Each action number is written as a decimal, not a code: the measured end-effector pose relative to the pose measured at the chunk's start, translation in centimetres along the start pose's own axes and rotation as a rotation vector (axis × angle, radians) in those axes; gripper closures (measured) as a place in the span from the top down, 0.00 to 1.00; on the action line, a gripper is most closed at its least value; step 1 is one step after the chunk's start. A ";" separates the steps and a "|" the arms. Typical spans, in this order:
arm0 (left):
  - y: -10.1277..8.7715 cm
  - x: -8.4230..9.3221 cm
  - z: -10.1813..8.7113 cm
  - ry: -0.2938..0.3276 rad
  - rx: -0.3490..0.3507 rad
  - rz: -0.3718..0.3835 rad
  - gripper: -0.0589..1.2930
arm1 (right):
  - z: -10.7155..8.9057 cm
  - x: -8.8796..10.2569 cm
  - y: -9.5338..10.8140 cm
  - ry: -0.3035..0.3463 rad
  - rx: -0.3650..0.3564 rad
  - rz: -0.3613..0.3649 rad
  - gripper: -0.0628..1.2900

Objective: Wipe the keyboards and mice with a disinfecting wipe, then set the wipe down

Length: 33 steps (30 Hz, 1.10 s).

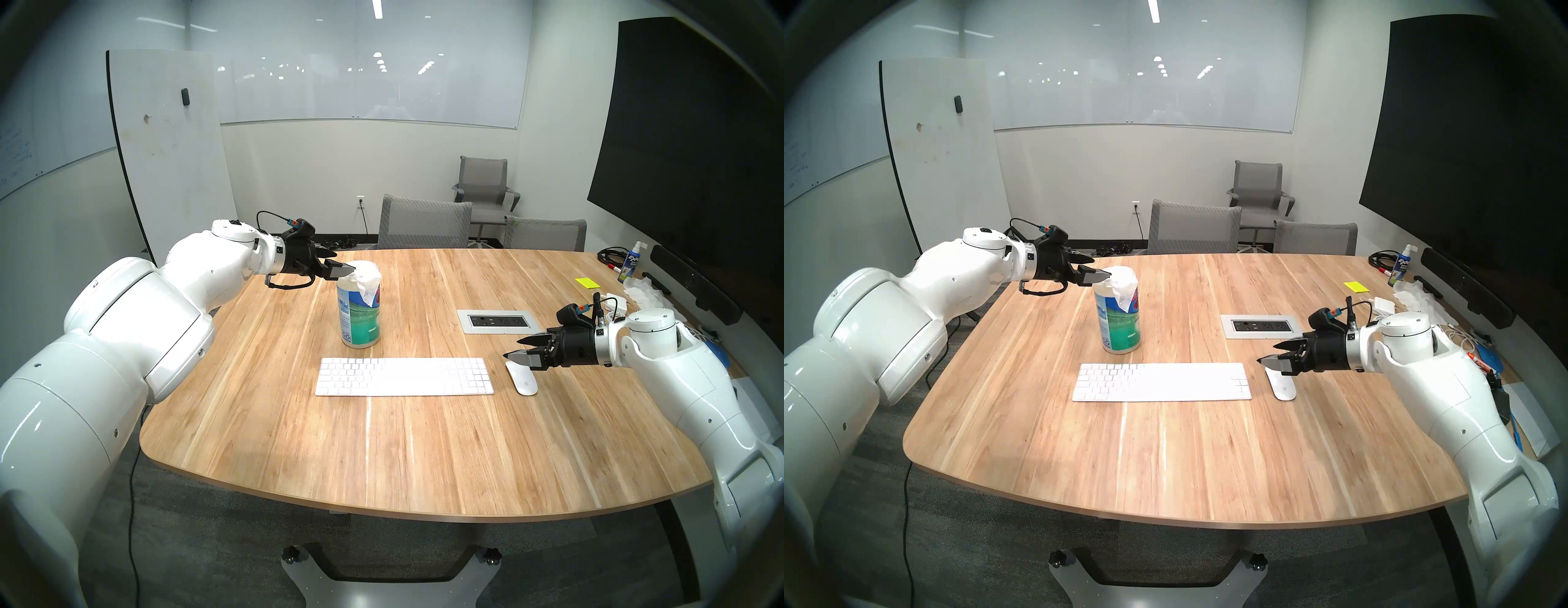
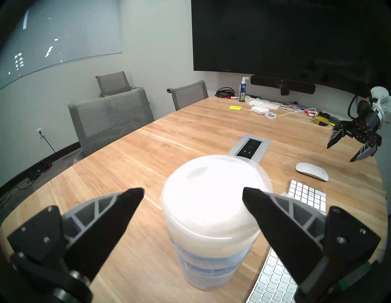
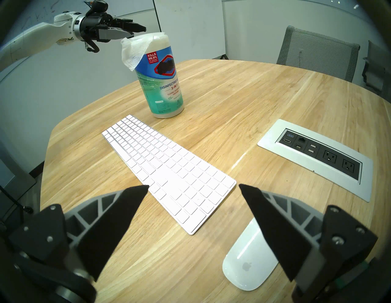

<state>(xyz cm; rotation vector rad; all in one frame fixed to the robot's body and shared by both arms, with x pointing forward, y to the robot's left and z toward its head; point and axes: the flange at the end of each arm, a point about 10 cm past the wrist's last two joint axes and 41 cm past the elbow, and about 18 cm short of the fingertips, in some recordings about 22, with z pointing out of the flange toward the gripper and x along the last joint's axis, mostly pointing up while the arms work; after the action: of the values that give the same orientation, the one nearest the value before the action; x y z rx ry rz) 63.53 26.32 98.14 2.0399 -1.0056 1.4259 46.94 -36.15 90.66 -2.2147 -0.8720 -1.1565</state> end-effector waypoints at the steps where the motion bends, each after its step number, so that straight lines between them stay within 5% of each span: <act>1: 0.0 0.0 0.0 0.000 0.000 0.000 0.98 | 0.0 0.0 0.0 0.000 0.000 0.000 0.95; 33: -0.3 -0.7 -0.1 -0.012 0.036 -0.019 0.98 | 0.0 0.0 0.0 0.000 0.000 0.000 0.95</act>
<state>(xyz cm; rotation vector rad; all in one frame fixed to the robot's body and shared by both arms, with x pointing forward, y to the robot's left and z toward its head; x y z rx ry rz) 63.61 26.80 97.49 2.0807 -0.9694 1.4327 46.94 -36.15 90.65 -2.2147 -0.8720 -1.1565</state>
